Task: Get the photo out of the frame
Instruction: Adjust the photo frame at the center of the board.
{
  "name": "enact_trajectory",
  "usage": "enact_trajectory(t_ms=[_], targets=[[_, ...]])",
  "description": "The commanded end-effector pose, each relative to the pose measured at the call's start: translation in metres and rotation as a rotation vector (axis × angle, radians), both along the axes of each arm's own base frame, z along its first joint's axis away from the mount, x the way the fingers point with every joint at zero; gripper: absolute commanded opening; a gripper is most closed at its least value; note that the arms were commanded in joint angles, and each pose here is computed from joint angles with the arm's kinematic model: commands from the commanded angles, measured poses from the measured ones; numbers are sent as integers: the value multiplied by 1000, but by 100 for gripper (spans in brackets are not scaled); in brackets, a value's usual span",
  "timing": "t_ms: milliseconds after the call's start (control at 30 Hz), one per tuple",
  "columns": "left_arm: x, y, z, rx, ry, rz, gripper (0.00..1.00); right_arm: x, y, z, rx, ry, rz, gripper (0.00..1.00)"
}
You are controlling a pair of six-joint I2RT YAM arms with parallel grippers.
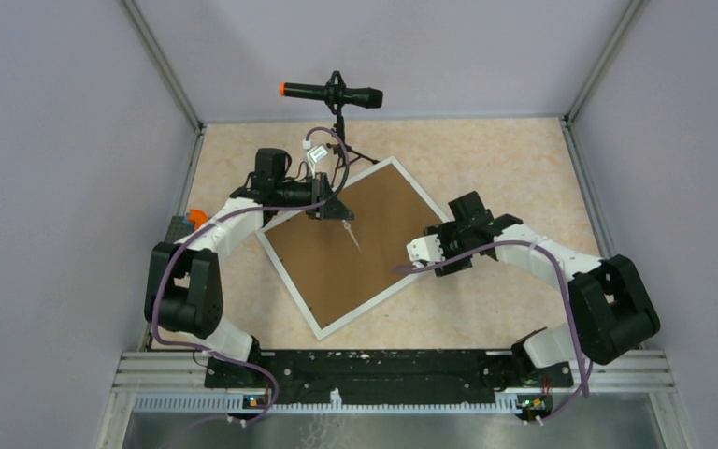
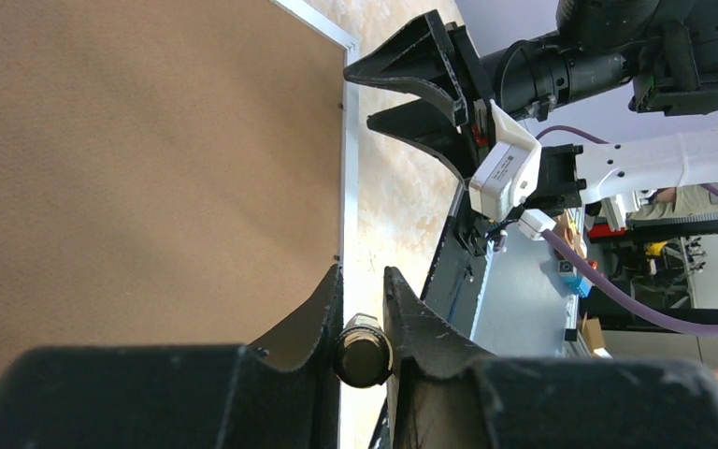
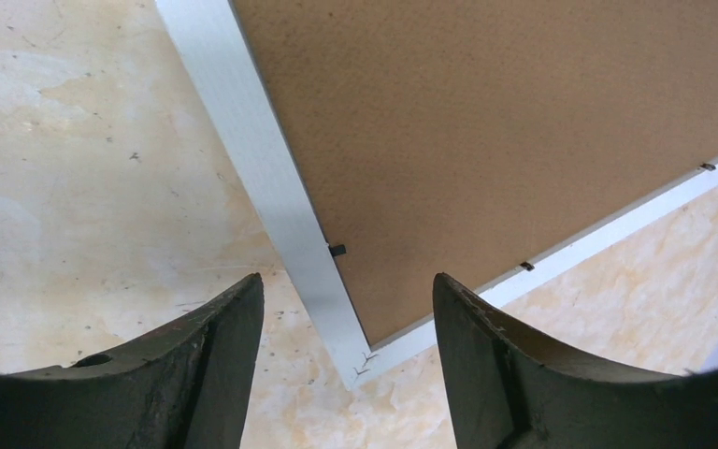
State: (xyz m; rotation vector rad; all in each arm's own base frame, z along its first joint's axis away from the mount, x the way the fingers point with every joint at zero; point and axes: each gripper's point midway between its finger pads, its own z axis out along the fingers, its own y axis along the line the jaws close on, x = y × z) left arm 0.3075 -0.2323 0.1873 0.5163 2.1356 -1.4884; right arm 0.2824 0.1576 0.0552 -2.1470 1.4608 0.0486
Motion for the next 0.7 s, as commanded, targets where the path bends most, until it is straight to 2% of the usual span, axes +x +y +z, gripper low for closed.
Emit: enact_trajectory(t_ms=[0, 267, 667], targets=[[5, 0, 6, -20, -44, -9, 0, -7, 15, 9, 34, 46, 97, 62], [1, 1, 7, -23, -47, -13, 0, -8, 17, -9, -8, 114, 150, 54], [4, 4, 4, -27, -39, -9, 0, -14, 5, -26, -60, 111, 145, 14]])
